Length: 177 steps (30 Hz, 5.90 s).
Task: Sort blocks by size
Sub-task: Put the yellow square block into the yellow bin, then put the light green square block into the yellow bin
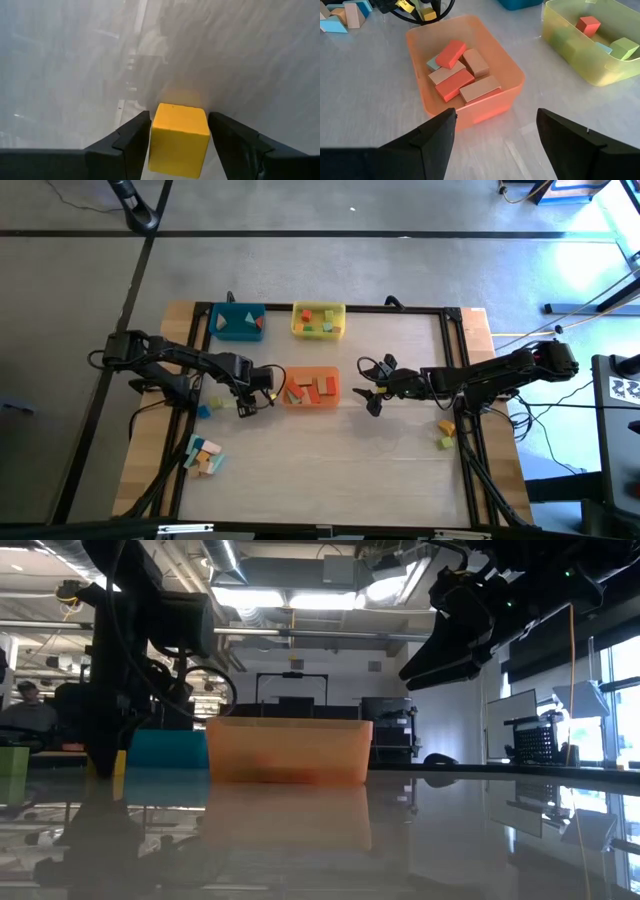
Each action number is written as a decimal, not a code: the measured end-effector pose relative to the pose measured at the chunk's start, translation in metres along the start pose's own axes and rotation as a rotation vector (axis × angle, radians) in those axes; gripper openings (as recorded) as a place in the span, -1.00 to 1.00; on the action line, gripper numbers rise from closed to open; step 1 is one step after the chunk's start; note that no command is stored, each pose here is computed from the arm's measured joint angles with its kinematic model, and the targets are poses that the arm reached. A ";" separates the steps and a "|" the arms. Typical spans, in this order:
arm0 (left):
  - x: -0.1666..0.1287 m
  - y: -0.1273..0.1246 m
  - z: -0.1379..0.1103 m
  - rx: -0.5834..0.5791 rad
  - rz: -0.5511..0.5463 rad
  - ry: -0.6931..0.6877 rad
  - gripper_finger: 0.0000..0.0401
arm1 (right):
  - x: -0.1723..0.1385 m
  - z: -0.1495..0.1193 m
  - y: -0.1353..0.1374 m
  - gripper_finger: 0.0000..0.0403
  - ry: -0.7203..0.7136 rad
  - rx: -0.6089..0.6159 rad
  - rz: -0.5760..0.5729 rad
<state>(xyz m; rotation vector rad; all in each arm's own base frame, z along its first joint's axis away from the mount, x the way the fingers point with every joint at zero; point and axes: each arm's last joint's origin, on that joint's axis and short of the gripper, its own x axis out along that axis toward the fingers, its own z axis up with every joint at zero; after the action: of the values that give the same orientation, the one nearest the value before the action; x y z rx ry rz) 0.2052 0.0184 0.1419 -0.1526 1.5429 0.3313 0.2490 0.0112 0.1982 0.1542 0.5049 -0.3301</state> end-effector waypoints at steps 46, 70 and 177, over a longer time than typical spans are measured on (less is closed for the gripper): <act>-0.096 0.054 0.088 -0.112 0.150 -0.865 -0.35 | 0.001 -0.002 0.000 0.37 0.012 -0.004 -0.003; -0.012 0.145 0.146 -0.402 0.249 -0.974 -0.31 | 0.010 -0.003 0.002 0.37 -0.007 -0.027 -0.023; 0.018 -0.014 -0.034 0.029 0.071 0.529 -0.43 | 0.009 -0.004 0.002 0.37 0.006 -0.030 -0.010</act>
<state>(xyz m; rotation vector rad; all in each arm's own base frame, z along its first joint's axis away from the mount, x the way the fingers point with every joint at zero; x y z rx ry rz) 0.1770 -0.0027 0.1215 -0.1709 2.0792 0.3404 0.2556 0.0116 0.1900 0.1240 0.5164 -0.3314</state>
